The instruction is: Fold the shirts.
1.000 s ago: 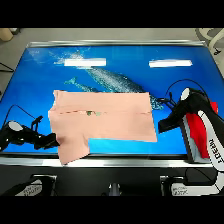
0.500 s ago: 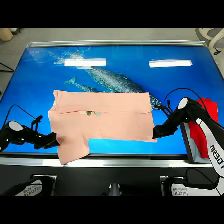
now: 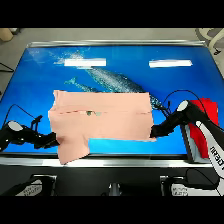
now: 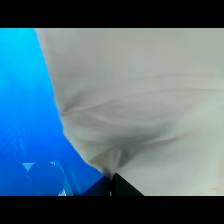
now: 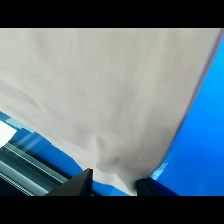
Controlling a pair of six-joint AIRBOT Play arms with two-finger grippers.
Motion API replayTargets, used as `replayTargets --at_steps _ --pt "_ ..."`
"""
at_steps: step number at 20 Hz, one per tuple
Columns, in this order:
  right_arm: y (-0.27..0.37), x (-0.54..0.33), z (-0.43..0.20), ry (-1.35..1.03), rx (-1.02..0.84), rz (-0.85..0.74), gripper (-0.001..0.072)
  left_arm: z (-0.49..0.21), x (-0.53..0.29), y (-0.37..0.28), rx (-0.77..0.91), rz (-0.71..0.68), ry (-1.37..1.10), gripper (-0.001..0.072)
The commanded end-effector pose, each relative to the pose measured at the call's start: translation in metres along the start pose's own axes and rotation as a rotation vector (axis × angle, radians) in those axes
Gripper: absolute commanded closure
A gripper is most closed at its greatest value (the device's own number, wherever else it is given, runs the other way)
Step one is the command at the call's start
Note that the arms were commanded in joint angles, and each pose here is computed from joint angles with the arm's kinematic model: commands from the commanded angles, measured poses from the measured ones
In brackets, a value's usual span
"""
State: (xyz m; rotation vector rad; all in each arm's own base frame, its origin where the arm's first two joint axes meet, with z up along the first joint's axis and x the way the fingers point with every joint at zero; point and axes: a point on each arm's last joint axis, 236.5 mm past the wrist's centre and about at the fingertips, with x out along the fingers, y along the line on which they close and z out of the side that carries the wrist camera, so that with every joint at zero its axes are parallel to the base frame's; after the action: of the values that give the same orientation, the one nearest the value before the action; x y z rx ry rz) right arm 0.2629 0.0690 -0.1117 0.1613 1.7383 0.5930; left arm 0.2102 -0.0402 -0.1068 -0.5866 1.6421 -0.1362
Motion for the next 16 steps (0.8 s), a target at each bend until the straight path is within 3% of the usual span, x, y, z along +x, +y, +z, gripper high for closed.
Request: replayTargets --at_steps 1,2,3,9,16 --pt "0.002 0.001 -0.002 0.006 -0.029 0.008 0.0471 0.003 0.000 0.000 0.001 0.002 -0.011 0.0684" --pt "0.003 0.001 -0.003 0.012 -0.047 0.012 0.0482 0.003 0.000 0.000 0.001 0.002 -0.012 0.0684" --pt "0.003 0.001 -0.006 0.023 -0.053 0.013 0.0687 0.003 0.000 0.000 0.001 0.002 -0.013 0.0684" --pt "0.005 -0.020 0.013 -0.050 -0.114 -0.021 0.0693 0.024 -0.023 -0.009 0.062 0.006 -0.096 0.0685" --pt "0.007 -0.118 0.105 -0.396 -0.253 -0.200 0.0697 0.098 -0.122 -0.056 0.177 -0.004 -0.397 0.0687"
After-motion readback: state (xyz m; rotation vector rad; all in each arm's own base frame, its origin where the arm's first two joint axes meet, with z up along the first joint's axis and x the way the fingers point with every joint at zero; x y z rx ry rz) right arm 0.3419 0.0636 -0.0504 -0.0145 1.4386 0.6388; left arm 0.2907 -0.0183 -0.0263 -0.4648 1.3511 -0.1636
